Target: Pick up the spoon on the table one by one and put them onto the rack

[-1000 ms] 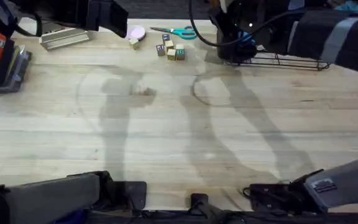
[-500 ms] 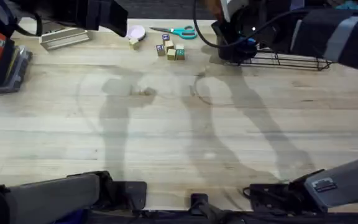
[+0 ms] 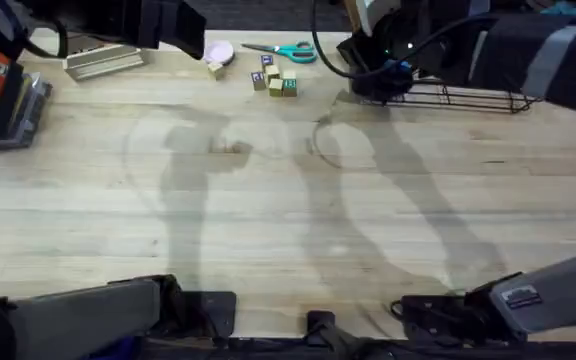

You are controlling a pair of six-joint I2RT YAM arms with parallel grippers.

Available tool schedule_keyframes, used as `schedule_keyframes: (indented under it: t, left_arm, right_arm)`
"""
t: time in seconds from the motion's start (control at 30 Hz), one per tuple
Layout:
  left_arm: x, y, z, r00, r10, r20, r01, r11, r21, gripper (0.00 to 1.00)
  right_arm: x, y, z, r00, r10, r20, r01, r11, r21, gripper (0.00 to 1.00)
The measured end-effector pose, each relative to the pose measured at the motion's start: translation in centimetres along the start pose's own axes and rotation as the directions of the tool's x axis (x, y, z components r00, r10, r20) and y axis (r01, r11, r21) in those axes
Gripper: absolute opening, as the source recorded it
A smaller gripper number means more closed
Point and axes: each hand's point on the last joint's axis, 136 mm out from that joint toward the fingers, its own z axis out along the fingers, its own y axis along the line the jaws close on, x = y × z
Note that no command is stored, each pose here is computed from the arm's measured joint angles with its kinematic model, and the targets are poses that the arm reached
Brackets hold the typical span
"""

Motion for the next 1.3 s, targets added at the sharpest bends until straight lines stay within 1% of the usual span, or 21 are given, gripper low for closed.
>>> schedule_keyframes:
  t: [0.3, 0.4, 0.67, 0.83, 0.87, 0.97, 1.0, 1.07, 1.1, 1.13, 1.3]
  left_arm:
    - [0.0, 0.0, 0.0, 1.0, 0.0, 0.0, 0.0, 1.0, 0.0, 0.993]
    - [0.0, 0.0, 0.0, 1.0, 0.0, 0.0, 0.0, 1.0, 0.0, 0.993]
    - [0.0, 0.0, 0.0, 1.0, 0.0, 0.0, 0.0, 1.0, 0.0, 0.993]
    - [0.0, 0.0, 0.0, 1.0, 0.0, 0.0, 0.0, 1.0, 0.0, 0.993]
    - [0.0, 0.0, 0.0, 1.0, 0.0, 0.0, 0.0, 1.0, 0.0, 0.993]
    - [0.0, 0.0, 0.0, 1.0, 0.0, 0.0, 0.0, 1.0, 0.0, 0.993]
    - [0.0, 0.0, 0.0, 1.0, 0.0, 0.0, 0.0, 1.0, 0.0, 0.993]
    - [0.0, 0.0, 0.0, 1.0, 0.0, 0.0, 0.0, 1.0, 0.0, 0.993]
    - [0.0, 0.0, 0.0, 1.0, 0.0, 0.0, 0.0, 1.0, 0.0, 0.993]
    - [0.0, 0.0, 0.0, 1.0, 0.0, 0.0, 0.0, 1.0, 0.0, 0.993]
    - [0.0, 0.0, 0.0, 1.0, 0.0, 0.0, 0.0, 1.0, 0.0, 0.993]
  right_arm:
    - [-0.1, 0.0, 0.0, 1.0, 0.0, 0.002, 0.0, 1.0, 0.001, 0.335]
    - [-0.5, -0.3, -0.4, 1.0, 0.001, 0.012, -0.001, 1.0, 0.007, 0.337]
    - [-3.2, -2.0, -3.9, 0.996, 0.003, 0.084, -0.007, 0.999, 0.046, 0.345]
    - [-3.3, -1.9, -5.9, 0.998, 0.001, 0.064, -0.003, 1.0, 0.031, 0.364]
    - [-3.2, -1.8, -6.3, 0.998, 0.002, 0.056, -0.003, 1.0, 0.024, 0.389]
    - [-3.2, -1.2, -7.7, 0.999, 0.01, 0.042, -0.01, 1.0, 0.004, 0.539]
    - [-3.2, -1.0, -8.2, 0.999, 0.018, 0.04, -0.018, 1.0, -0.003, 0.619]
    - [-3.5, -0.8, -9.4, 0.998, 0.038, 0.04, -0.038, 0.999, -0.012, 0.896]
    - [-3.7, -0.7, -10.2, 0.998, 0.048, 0.044, -0.047, 0.999, -0.015, 0.972]
    - [-3.8, -0.8, -10.8, 0.997, 0.058, 0.047, -0.057, 0.998, -0.016, 0.989]
    - [-4.3, -1.2, -14.5, 0.988, 0.136, 0.065, -0.136, 0.991, -0.016, 0.992]
